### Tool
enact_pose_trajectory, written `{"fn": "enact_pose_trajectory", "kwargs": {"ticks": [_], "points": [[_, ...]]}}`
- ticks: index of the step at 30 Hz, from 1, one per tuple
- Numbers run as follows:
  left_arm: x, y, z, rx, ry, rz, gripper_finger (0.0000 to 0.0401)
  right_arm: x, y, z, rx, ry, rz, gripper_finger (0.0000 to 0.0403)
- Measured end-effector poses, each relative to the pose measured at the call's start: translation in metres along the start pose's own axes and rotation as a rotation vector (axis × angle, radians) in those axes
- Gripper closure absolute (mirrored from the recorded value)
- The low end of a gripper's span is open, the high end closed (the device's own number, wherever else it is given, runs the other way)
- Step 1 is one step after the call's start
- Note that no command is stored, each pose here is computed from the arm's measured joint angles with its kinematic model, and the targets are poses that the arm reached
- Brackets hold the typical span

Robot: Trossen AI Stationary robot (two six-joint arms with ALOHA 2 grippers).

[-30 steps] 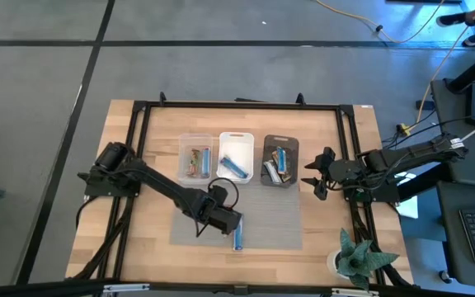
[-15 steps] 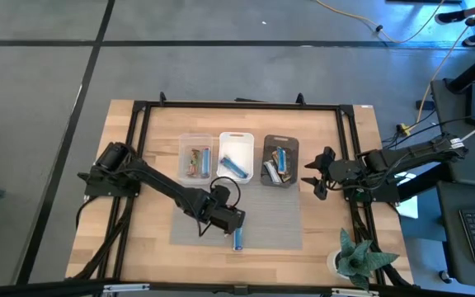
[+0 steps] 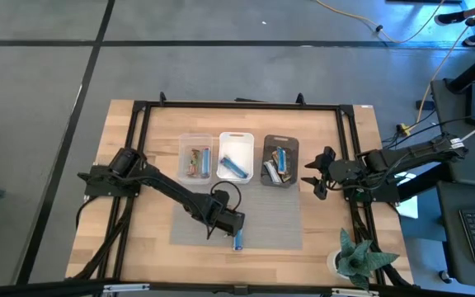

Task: Pick and place Granola Bars by type
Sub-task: Put the red granola bar into the transparent bin

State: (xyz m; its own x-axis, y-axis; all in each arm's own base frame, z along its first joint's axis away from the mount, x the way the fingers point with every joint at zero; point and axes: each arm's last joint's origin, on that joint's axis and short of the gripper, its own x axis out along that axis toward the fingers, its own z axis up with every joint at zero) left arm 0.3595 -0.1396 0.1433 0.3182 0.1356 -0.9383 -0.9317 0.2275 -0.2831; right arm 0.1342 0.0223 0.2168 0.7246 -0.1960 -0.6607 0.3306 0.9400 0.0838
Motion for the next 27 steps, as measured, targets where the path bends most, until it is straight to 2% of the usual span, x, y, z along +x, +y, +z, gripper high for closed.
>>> {"fn": "enact_pose_trajectory", "kwargs": {"ticks": [9,13,27], "points": [[0.0003,-0.0003,0.0042,-0.035,0.004,0.005,0.0201,0.0,0.0,-0.0001,-0.001,0.001,0.0,0.0154],[0.0003,-0.0001,0.004,-0.007,0.013,0.007,0.0208,0.0,0.0,-0.0001,-0.001,0.001,0.0,0.0154],[0.0007,0.0008,0.0041,-0.005,0.009,0.012,0.0275,0.0,0.0,-0.0001,-0.005,0.001,-0.001,0.0154]]}}
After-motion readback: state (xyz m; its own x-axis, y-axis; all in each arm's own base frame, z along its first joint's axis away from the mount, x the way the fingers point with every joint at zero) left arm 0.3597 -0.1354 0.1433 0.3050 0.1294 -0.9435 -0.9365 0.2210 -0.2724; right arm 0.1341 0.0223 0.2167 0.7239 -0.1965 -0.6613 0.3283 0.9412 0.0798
